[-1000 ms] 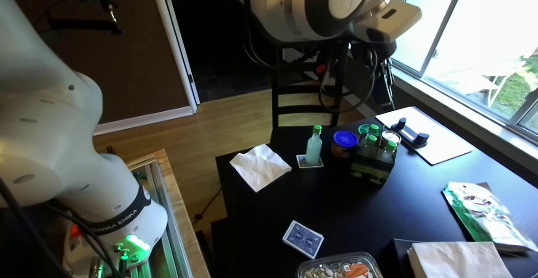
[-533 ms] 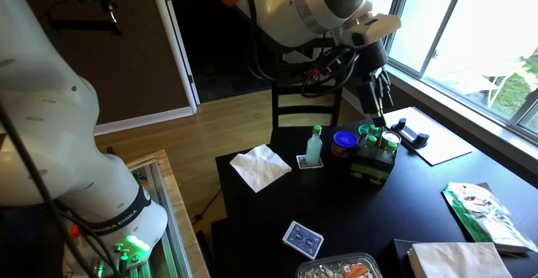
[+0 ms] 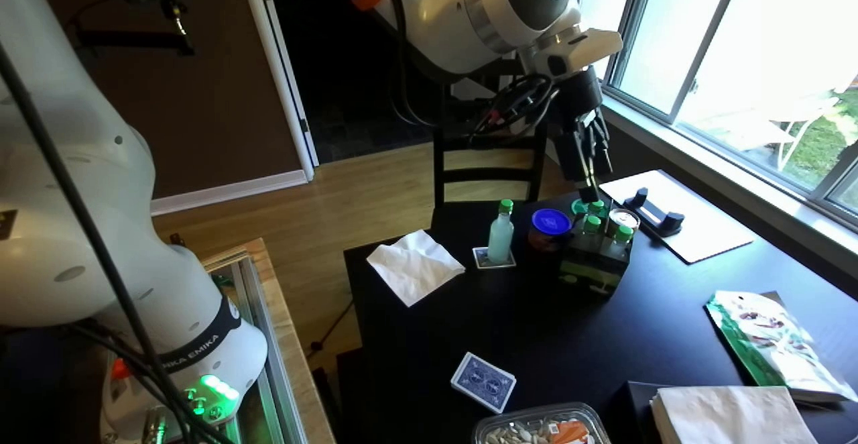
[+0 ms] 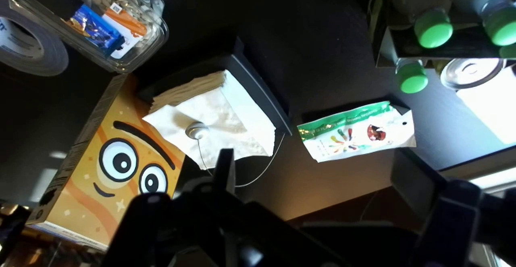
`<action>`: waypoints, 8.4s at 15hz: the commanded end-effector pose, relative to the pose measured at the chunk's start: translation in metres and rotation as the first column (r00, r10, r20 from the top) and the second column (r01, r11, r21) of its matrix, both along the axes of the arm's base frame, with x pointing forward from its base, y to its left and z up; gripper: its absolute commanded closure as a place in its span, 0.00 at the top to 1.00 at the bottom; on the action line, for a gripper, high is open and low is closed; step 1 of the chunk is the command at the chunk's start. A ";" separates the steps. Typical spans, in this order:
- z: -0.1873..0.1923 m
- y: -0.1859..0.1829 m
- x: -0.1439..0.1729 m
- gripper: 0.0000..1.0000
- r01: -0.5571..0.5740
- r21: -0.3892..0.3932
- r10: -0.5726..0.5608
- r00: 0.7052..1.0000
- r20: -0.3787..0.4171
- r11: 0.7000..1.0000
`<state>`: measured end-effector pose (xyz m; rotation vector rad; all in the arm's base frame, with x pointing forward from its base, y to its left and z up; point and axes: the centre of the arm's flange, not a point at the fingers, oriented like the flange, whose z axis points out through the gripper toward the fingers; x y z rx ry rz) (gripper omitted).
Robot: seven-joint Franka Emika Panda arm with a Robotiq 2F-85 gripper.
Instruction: Remove the glass bottle from the box.
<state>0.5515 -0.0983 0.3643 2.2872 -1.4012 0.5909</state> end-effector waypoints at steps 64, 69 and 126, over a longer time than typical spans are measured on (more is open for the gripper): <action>0.017 0.010 0.031 0.07 0.197 0.006 -0.197 0.980 0.002 0.980; 0.012 0.010 0.031 0.29 0.198 0.011 -0.198 0.980 -0.007 0.980; -0.132 -0.220 -0.007 0.07 0.348 0.250 -0.305 0.932 -0.198 0.903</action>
